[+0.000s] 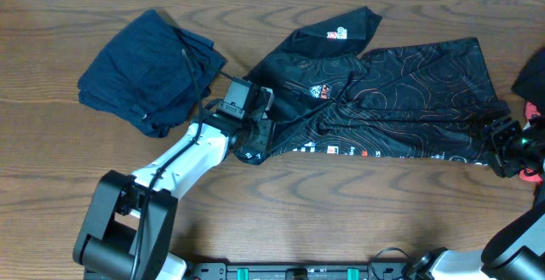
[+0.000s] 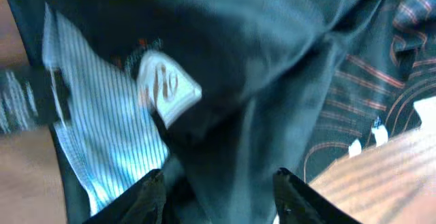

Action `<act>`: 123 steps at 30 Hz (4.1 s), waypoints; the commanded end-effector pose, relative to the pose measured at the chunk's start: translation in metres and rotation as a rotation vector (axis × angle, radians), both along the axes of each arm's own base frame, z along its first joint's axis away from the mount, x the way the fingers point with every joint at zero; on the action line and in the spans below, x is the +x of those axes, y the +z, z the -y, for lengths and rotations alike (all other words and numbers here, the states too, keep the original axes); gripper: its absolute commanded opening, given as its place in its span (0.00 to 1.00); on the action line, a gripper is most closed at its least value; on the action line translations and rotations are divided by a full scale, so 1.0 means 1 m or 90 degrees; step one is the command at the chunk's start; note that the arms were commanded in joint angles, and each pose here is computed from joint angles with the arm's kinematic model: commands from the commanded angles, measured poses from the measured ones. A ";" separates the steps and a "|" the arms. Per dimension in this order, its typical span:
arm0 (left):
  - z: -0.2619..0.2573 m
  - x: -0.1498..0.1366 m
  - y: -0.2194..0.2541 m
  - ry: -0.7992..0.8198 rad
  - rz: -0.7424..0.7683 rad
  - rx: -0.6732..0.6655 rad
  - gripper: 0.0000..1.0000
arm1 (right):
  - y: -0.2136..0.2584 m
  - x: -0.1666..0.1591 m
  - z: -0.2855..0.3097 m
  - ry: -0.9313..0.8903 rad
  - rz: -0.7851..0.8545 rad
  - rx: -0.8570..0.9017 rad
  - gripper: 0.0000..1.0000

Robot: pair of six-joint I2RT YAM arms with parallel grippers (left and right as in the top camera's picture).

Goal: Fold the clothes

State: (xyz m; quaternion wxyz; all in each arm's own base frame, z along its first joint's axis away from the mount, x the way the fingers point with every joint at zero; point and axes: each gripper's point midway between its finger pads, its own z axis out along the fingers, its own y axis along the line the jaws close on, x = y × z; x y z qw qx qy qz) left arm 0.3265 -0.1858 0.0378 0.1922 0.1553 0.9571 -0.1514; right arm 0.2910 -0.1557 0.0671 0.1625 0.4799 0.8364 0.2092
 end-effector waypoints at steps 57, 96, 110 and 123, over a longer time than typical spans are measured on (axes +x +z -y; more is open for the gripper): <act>0.009 0.103 0.083 -0.074 0.277 0.012 0.06 | 0.003 0.006 -0.001 0.022 0.016 -0.010 0.65; -0.016 0.047 0.012 0.005 0.026 0.052 0.28 | 0.002 0.003 -0.002 0.022 0.007 -0.009 0.68; -0.006 0.029 -0.036 -0.019 -0.072 0.031 0.19 | 0.000 -0.004 -0.009 0.026 -0.014 0.009 0.68; -0.019 0.073 0.003 0.010 0.048 0.096 0.06 | -0.006 -0.012 0.002 0.015 -0.048 -0.027 0.68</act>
